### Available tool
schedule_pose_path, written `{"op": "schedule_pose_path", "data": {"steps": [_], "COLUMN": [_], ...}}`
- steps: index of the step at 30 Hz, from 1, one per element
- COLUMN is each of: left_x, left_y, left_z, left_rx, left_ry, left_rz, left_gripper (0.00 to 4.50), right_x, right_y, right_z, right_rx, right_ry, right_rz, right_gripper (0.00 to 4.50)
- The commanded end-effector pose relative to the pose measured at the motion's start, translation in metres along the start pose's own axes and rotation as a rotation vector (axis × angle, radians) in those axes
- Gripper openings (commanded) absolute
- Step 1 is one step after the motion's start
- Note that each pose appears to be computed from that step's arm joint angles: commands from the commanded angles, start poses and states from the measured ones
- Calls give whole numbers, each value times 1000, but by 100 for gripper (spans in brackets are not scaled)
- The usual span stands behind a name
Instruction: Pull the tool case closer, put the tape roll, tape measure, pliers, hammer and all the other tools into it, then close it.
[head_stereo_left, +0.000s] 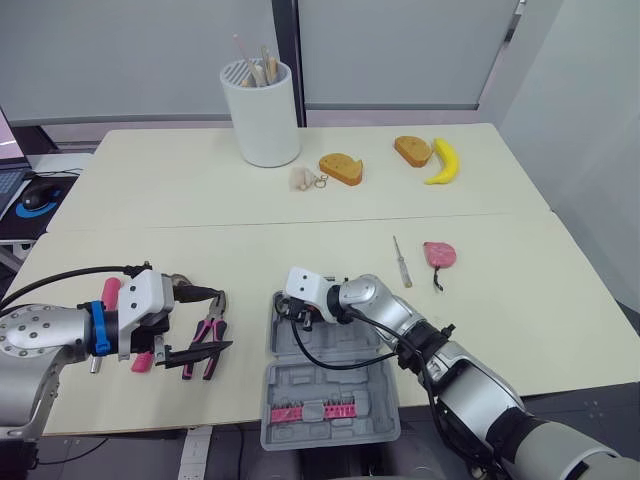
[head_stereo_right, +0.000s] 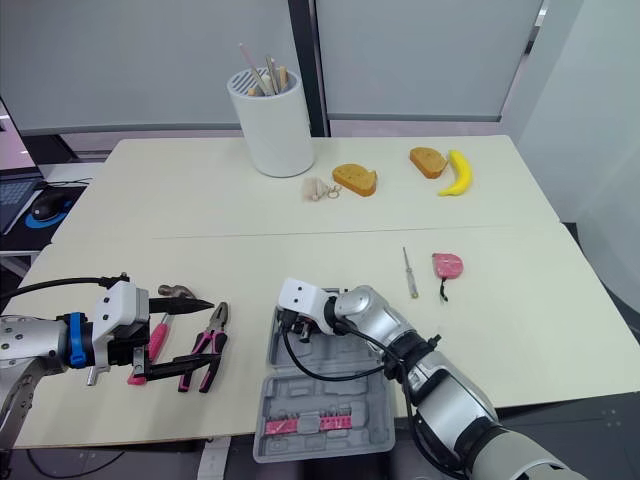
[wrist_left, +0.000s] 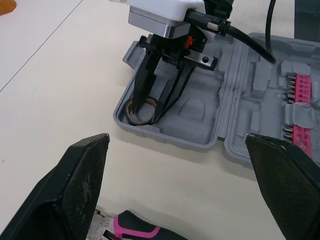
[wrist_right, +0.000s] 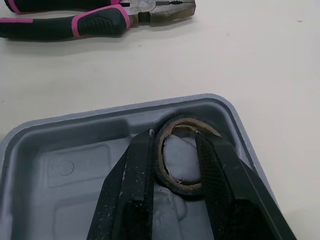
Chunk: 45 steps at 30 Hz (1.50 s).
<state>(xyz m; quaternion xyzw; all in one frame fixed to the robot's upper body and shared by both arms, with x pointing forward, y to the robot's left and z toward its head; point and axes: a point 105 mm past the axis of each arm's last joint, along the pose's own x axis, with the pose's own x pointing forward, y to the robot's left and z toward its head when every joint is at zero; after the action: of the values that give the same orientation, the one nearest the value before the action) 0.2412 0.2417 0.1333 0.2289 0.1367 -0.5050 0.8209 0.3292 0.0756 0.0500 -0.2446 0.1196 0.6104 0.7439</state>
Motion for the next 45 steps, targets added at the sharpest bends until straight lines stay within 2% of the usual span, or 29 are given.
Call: {"op": "schedule_pose_path", "data": {"steps": [1,4,8,12,19,22,27,32,38,41,45], "left_x": [-10,-20,-40,-90,-145,-160,-170,-170,-162,-141,-96], "left_y": [10,19,29,42,25,18,14,9,6,5,9], "left_z": [5,2,-10,-49,-106,-122,-135,-141,-139,-122,-86], "left_rx": [9,-44,-132,-245,-422,-474,-510,-529,-511,-432,-336], "left_ry": [-25,-47,-43,3,112,143,165,175,178,158,66], "left_rz": [67,146,245,488,674,729,759,763,726,615,467], "left_gripper": [450,450,450,450,450,450,450,450,450,450,450], "right_x": [-15,-33,-60,-127,-232,-272,-316,-339,-339,-339,-330], "right_y": [-4,-4,-6,-26,-25,-20,-3,9,10,7,3], "right_z": [44,60,63,38,-18,-44,-76,-98,-104,-108,-112], "right_rx": [-22,-41,-76,-129,15,82,151,218,221,216,234], "right_ry": [-181,-250,-272,-220,-23,85,212,278,276,264,228], "right_rz": [11,5,-67,-322,-567,-655,-718,-753,-757,-791,-820], "right_gripper": [143,143,143,143,143,186,304,444,444,444,444]}}
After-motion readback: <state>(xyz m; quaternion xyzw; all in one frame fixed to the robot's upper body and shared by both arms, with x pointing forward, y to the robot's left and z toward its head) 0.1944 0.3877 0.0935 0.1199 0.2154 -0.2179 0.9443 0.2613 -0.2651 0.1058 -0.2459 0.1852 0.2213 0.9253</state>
